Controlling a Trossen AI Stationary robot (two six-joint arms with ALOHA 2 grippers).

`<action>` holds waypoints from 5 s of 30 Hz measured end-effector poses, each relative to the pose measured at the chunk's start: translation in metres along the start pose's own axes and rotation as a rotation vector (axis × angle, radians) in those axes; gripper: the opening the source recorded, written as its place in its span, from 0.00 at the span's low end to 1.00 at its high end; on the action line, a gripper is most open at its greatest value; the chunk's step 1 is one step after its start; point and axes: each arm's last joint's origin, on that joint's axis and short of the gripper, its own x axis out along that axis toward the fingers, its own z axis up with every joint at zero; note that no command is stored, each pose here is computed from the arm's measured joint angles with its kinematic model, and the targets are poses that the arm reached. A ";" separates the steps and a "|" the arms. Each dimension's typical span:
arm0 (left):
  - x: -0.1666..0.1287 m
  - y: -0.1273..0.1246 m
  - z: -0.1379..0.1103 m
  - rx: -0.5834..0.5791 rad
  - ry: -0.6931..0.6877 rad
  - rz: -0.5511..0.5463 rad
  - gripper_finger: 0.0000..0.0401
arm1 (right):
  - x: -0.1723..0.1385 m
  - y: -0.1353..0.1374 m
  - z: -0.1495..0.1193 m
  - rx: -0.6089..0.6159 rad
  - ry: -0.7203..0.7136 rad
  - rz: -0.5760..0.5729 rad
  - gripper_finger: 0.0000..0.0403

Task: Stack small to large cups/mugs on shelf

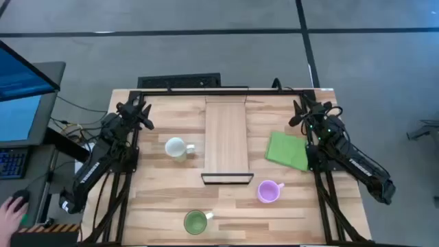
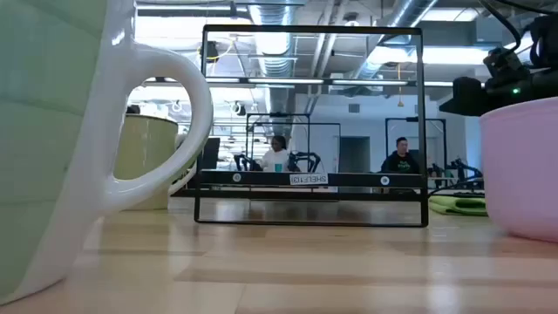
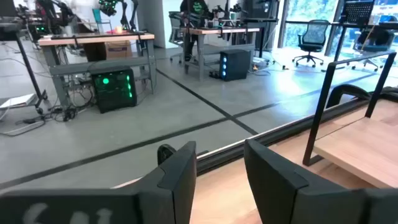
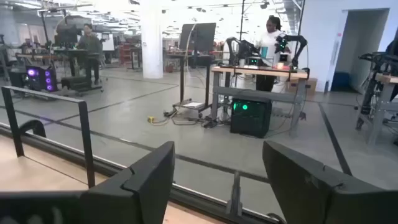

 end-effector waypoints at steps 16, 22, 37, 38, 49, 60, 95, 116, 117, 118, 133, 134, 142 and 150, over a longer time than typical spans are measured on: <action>0.000 0.000 0.000 0.000 0.000 0.000 0.31 | 0.000 0.000 0.000 0.000 0.000 -0.001 0.66; 0.000 0.000 0.000 0.000 0.000 0.001 0.31 | 0.000 0.000 0.000 0.000 0.000 0.000 0.66; 0.000 0.000 0.000 0.000 0.000 0.000 0.31 | 0.000 0.000 0.000 0.000 0.000 0.000 0.66; 0.000 0.000 0.000 0.000 0.000 0.000 0.31 | 0.000 0.000 0.000 0.000 0.000 0.000 0.66; 0.000 0.000 0.000 0.000 0.000 0.000 0.31 | 0.000 0.000 0.000 0.000 0.000 0.000 0.66; 0.000 0.000 0.000 0.000 0.000 0.000 0.31 | 0.000 0.000 0.000 0.000 0.000 0.000 0.66; 0.000 0.000 0.000 0.000 0.000 0.000 0.31 | 0.000 0.000 0.000 0.000 0.000 0.000 0.66; 0.000 0.000 0.000 0.000 0.000 0.000 0.31 | 0.000 0.000 0.000 0.000 0.000 0.000 0.66; 0.000 0.000 0.000 0.000 0.000 0.000 0.31 | 0.000 0.000 0.000 0.000 0.000 0.000 0.66; 0.000 0.000 0.000 0.000 0.000 0.000 0.31 | 0.000 0.000 0.000 0.000 0.000 -0.001 0.66; 0.000 0.000 0.000 0.000 0.000 0.000 0.31 | 0.000 0.000 0.000 0.000 0.000 0.000 0.66; 0.000 0.000 0.000 0.000 0.000 0.000 0.31 | 0.000 0.000 0.000 0.000 0.000 0.000 0.66; 0.000 0.000 0.000 0.000 0.000 0.000 0.31 | 0.000 0.000 0.000 0.000 0.000 0.000 0.66; 0.000 0.000 0.000 0.054 -0.003 0.001 0.31 | 0.000 0.000 0.000 0.000 0.000 0.000 0.66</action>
